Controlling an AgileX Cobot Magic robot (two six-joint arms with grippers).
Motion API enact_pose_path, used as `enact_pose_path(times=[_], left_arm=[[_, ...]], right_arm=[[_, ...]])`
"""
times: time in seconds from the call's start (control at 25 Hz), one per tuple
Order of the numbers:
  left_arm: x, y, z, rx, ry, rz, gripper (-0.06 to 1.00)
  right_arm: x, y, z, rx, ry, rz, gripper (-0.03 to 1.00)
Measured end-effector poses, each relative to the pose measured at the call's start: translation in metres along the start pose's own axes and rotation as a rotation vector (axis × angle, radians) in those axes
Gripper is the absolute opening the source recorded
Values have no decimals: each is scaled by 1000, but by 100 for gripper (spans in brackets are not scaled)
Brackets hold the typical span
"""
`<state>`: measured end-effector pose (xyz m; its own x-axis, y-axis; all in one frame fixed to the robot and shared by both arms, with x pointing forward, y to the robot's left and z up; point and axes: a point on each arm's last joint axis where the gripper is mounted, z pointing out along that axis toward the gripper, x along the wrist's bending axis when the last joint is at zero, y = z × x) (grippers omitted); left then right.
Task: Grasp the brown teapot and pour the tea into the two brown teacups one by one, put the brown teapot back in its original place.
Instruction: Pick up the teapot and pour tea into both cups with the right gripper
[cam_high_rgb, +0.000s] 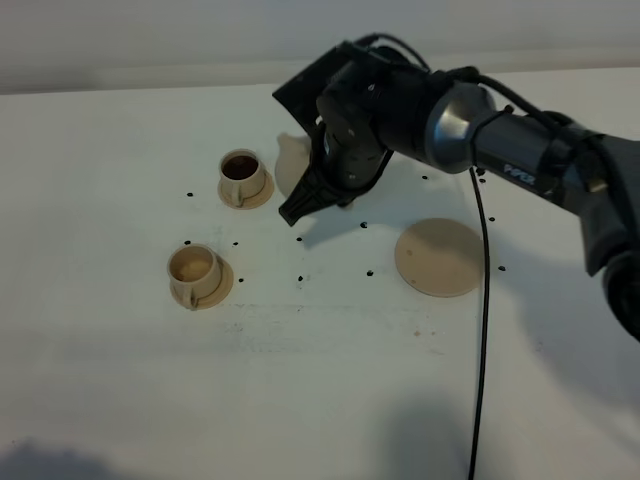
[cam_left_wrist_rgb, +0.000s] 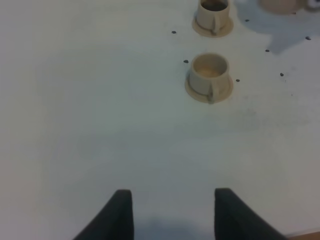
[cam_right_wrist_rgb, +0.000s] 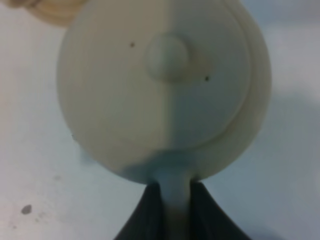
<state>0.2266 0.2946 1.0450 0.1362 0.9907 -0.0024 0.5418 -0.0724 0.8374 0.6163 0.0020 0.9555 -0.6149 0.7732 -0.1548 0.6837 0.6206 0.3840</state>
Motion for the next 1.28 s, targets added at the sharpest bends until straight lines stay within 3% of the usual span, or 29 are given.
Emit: enact_pose_path(times=[0.64,1.0,1.28], left_arm=[[0,0,0,0,0,0,36],[0,0,0,0,0,0,36],[0,0,0,0,0,0,36]], right_arm=[[-1,-3,37,23,38,6,9],[-3,6,-16,-9,-25,-65,9],[33,-3,-37,4,-3,-186,9]])
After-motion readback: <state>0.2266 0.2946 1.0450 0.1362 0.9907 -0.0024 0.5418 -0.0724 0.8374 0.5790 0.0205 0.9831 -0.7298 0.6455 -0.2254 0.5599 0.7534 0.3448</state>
